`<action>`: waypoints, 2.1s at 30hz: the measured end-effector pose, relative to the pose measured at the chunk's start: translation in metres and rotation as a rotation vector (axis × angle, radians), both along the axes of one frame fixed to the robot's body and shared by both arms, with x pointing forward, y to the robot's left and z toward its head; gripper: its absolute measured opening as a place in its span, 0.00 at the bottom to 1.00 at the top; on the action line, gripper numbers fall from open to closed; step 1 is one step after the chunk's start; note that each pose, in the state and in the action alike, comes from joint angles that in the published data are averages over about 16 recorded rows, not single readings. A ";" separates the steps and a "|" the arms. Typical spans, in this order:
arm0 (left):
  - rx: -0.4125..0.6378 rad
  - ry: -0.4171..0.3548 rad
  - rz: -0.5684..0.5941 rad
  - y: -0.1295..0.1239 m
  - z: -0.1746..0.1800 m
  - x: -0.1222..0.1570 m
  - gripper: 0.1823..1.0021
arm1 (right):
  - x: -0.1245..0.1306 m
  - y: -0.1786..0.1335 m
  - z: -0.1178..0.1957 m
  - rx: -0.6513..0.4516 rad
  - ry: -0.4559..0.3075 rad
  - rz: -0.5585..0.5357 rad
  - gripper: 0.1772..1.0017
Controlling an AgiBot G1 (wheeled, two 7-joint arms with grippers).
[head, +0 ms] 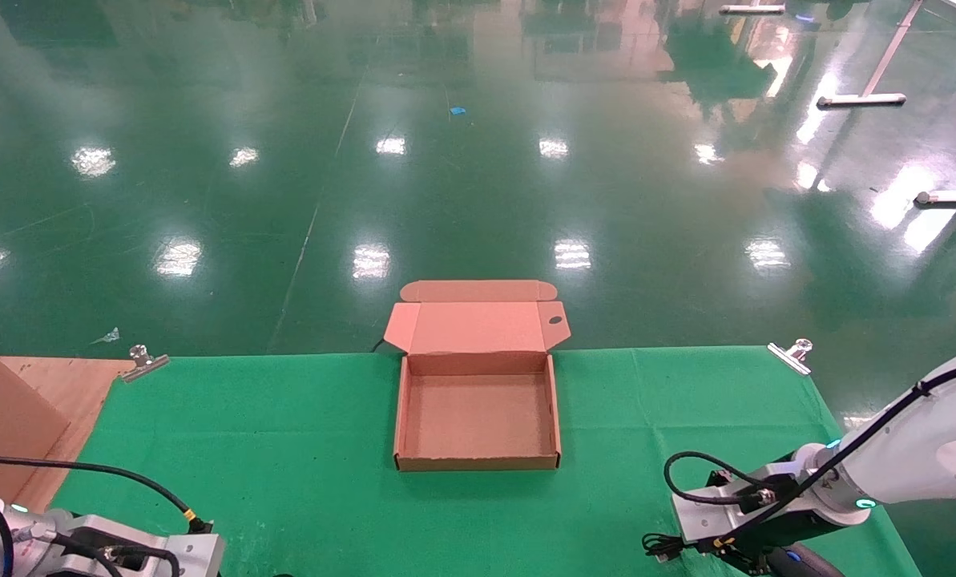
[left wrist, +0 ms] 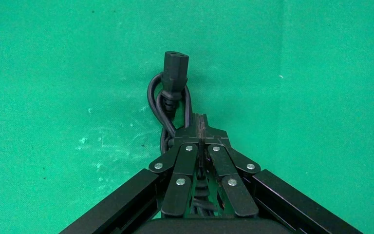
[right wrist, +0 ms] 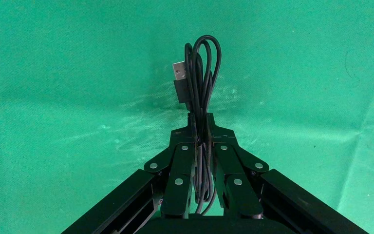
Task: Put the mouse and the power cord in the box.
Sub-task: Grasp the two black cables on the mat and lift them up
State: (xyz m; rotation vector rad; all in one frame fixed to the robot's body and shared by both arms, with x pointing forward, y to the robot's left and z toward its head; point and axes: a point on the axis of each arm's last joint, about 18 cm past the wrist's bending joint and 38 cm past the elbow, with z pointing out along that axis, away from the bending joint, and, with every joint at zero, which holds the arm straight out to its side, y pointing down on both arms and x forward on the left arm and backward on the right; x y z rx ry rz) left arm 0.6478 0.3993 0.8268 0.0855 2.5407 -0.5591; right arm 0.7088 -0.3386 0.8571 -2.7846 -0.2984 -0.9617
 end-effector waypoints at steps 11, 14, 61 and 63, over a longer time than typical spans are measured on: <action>0.013 -0.004 -0.009 0.000 0.002 0.000 0.02 | -0.002 -0.002 -0.004 0.009 0.008 0.000 0.04; 0.013 -0.004 -0.010 0.000 0.003 0.000 0.03 | -0.002 -0.002 -0.005 0.011 0.010 0.000 0.04; 0.096 -0.023 0.023 0.007 -0.016 0.010 0.75 | -0.003 -0.006 -0.019 0.029 0.011 -0.012 0.04; 0.095 -0.023 0.023 0.007 -0.015 0.010 0.72 | -0.003 -0.006 -0.019 0.029 0.010 -0.012 0.04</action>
